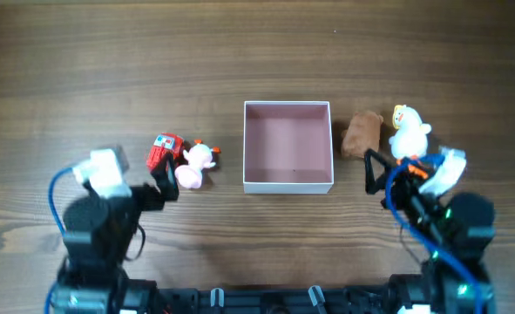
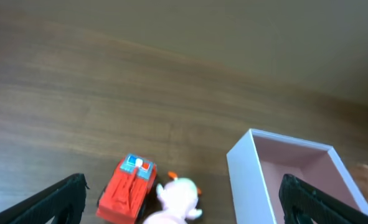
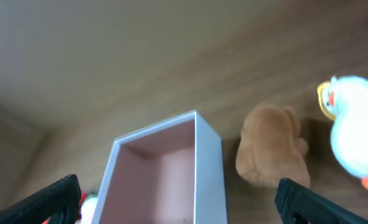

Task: Pack container
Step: 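Move both grippers forward toward the toys beside the box, then grasp the brown plush bear with the right gripper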

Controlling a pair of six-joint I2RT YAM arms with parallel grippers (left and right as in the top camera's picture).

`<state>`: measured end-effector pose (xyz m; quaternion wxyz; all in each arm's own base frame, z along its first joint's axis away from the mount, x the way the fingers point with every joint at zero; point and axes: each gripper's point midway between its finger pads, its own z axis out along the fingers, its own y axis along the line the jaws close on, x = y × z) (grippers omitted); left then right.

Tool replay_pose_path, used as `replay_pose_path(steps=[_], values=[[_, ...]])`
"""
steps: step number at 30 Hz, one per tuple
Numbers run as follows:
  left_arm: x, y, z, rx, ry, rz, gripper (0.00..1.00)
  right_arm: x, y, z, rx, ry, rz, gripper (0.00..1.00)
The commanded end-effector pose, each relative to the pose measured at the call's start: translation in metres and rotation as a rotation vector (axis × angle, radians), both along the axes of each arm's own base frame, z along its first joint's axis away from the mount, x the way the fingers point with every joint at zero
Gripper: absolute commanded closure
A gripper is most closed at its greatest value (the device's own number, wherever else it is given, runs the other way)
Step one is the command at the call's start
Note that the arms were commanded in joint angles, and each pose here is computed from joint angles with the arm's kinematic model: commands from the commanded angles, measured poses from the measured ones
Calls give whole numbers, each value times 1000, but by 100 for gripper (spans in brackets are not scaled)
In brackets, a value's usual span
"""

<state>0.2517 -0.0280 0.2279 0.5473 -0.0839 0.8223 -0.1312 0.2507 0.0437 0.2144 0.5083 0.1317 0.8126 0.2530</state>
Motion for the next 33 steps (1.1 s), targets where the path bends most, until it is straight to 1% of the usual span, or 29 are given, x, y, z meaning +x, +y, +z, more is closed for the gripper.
replay_pose_path(steps=[1, 4, 6, 10, 14, 18, 20, 26, 29, 32, 33], values=[[27, 0, 25, 10, 108, 12, 0, 24, 6, 26, -72, 70, 84, 0], [50, 0, 30, 29, 210, 17, 0, 47, 5, 33, -115, 186, 119, 1], [64, 2, 26, 43, 268, 33, 0, 63, 2, 29, -141, 272, 131, 0], [88, 9, -8, 72, 406, 68, 0, 90, -12, -12, -167, 487, 86, 0], [96, 17, -41, 77, 514, 89, 0, 103, -14, -60, -165, 624, 90, 0], [98, 20, -61, 79, 578, 96, 0, 106, -20, -110, -199, 773, 69, 0], [95, 20, -71, 82, 617, 95, 0, 108, -20, -133, -184, 835, 63, 0], [95, 20, -79, 84, 645, 94, 0, 109, -11, -181, -182, 941, 89, 1], [95, 20, -79, 84, 644, 94, 0, 111, -6, -191, -191, 954, 83, 12], [95, 20, -79, 84, 644, 94, 0, 114, -8, -189, -205, 945, 51, 40], [95, 20, -79, 84, 644, 94, 0, 115, -8, -188, -205, 937, 50, 51]])
